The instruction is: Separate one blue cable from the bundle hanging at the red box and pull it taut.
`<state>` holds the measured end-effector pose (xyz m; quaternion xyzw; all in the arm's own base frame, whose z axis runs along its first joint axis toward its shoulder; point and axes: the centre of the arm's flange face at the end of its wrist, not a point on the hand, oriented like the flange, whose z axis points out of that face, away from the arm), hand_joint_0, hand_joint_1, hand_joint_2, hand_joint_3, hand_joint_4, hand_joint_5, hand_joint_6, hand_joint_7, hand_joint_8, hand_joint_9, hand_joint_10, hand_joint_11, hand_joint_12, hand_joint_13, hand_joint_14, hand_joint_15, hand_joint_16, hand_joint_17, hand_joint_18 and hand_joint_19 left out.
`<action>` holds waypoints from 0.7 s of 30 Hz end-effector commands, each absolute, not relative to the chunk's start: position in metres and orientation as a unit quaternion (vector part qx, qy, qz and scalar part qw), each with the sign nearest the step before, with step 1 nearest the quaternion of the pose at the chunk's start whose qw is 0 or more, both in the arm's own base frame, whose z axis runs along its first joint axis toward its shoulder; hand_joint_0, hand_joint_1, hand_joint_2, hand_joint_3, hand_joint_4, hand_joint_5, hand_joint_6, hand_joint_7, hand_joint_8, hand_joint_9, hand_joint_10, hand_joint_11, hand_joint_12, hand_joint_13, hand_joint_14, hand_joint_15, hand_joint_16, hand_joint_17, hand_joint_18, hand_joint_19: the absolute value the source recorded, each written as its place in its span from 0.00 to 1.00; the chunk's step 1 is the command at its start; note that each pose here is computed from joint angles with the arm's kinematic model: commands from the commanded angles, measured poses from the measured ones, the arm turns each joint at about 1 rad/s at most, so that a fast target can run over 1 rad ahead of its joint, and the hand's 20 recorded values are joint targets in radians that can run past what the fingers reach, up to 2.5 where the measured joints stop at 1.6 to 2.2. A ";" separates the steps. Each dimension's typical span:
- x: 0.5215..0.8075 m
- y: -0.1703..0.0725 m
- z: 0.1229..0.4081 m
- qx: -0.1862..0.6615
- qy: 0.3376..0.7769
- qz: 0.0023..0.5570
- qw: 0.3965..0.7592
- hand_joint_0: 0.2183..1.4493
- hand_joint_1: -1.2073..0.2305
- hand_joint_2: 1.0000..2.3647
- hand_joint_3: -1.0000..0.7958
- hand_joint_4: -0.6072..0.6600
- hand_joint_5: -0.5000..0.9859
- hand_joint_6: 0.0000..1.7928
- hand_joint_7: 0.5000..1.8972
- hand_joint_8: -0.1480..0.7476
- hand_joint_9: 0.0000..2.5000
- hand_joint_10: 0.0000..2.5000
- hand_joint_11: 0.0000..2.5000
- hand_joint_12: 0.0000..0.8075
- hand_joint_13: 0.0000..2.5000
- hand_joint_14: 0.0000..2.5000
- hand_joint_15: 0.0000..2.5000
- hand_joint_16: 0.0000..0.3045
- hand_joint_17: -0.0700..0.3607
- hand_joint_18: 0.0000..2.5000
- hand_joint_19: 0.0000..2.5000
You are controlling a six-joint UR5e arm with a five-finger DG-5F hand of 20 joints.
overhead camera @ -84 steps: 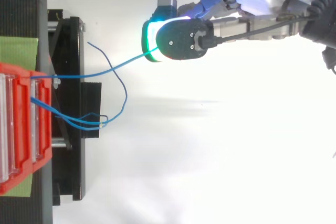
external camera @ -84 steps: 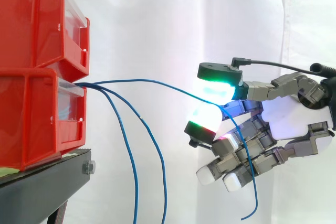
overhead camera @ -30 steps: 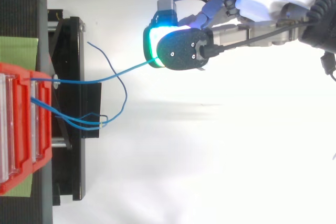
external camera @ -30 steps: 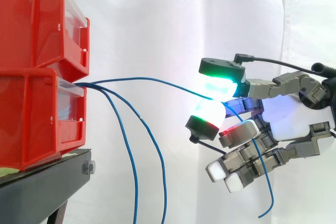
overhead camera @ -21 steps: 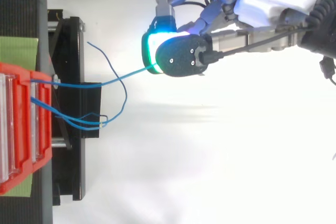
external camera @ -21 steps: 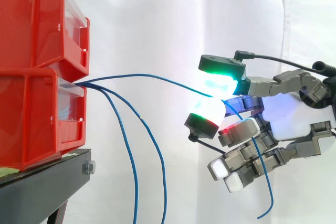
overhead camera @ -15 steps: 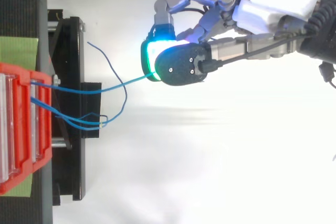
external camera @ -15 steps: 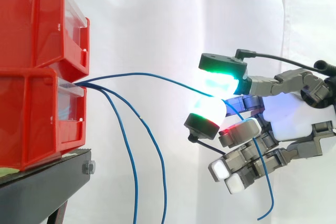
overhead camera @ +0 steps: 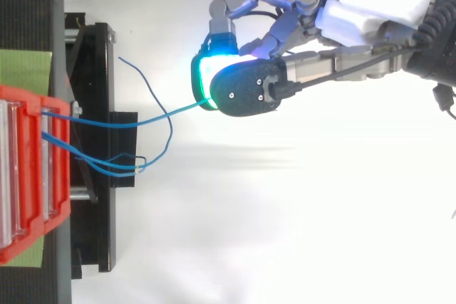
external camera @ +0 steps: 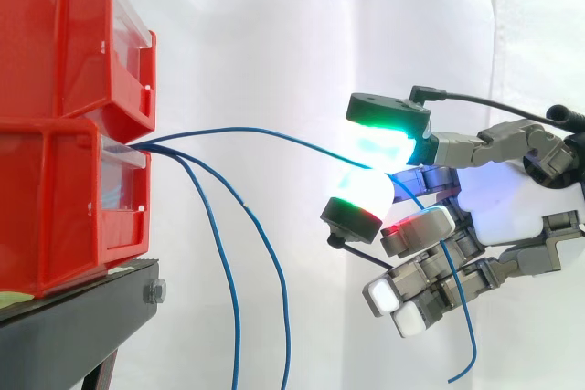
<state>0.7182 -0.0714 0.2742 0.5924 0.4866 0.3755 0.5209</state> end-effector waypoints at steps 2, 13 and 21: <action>0.718 -0.071 0.275 0.592 0.487 0.376 0.521 0.48 0.28 0.02 0.43 0.35 0.21 0.55 0.64 0.39 0.47 0.00 0.64 0.40 0.32 0.01 0.32 0.13 0.37 0.23 0.30; 0.718 -0.071 0.275 0.592 0.487 0.376 0.521 0.48 0.28 0.02 0.43 0.34 0.22 0.55 0.64 0.39 0.47 0.00 0.64 0.40 0.31 0.01 0.30 0.13 0.37 0.23 0.29; 0.718 -0.071 0.275 0.592 0.486 0.375 0.521 0.48 0.28 0.02 0.43 0.35 0.22 0.55 0.65 0.39 0.47 0.00 0.64 0.41 0.31 0.01 0.30 0.13 0.37 0.23 0.30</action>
